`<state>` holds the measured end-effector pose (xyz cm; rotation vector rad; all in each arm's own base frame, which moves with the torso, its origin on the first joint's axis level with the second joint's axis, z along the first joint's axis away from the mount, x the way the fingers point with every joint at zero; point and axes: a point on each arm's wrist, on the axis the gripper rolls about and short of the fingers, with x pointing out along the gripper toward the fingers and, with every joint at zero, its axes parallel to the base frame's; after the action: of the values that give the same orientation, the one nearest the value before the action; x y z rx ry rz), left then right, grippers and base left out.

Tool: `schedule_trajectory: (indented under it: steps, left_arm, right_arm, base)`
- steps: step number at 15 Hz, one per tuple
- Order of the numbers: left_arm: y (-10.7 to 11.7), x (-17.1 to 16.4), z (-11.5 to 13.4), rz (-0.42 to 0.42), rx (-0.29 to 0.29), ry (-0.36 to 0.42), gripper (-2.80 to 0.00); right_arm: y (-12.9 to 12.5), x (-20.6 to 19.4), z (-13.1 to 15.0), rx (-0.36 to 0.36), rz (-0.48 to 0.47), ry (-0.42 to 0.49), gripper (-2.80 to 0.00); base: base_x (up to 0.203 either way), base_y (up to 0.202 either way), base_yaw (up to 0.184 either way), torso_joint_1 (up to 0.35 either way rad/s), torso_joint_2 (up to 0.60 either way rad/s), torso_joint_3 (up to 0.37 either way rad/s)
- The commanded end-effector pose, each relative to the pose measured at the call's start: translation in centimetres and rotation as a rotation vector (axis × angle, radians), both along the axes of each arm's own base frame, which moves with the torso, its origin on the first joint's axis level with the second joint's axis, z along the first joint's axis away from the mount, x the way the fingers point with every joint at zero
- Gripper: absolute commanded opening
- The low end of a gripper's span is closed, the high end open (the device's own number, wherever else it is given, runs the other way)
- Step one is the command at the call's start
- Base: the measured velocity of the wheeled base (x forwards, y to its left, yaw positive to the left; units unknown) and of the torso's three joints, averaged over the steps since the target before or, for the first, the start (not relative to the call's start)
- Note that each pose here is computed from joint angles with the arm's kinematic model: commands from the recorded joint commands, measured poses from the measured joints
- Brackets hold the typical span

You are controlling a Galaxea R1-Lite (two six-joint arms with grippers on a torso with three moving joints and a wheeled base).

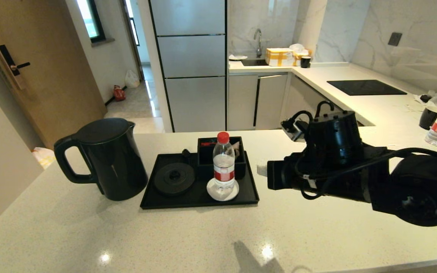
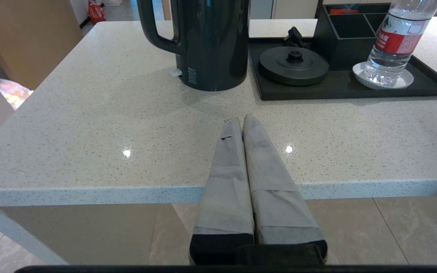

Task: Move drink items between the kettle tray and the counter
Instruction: Pick up the bottled water

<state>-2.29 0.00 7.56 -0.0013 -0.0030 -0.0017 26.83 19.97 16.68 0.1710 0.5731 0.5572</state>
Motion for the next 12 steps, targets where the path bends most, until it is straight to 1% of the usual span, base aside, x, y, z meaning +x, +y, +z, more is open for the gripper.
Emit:
schedule_trajectory:
  steps: [1,3,4,9,12]
  left_arm:
    - [0.0,0.0,0.0,0.0,0.0,-0.001,-2.8]
    - [0.0,0.0,0.0,0.0,0.0,-0.002,-2.8]
    - [0.0,0.0,0.0,0.0,0.0,0.0,-2.8]
    - [0.0,0.0,0.0,0.0,0.0,-0.002,-2.8]
    - [0.0,0.0,0.0,0.0,0.0,0.0,-2.8]
  right_arm:
    - [1.2,1.2,-2.2,-0.031,-0.003,0.018,-2.8]
    - [1.7,1.7,-2.6,-0.038,-0.005,-0.01,-2.8]
    - [2.2,2.3,-3.4,-0.045,-0.004,-0.008,0.0]
    - [3.9,4.7,-4.4,-0.028,-0.008,-0.035,0.0]
    - [4.8,6.0,-4.8,0.001,-0.014,-0.078,0.0]
  base:
    - [0.0,0.0,0.0,0.0,0.0,0.0]
    - [0.0,0.0,0.0,0.0,0.0,0.0]
    - [0.0,0.0,0.0,0.0,0.0,0.0]
    - [0.0,0.0,0.0,0.0,0.0,0.0]
    - [0.0,0.0,0.0,0.0,0.0,0.0]
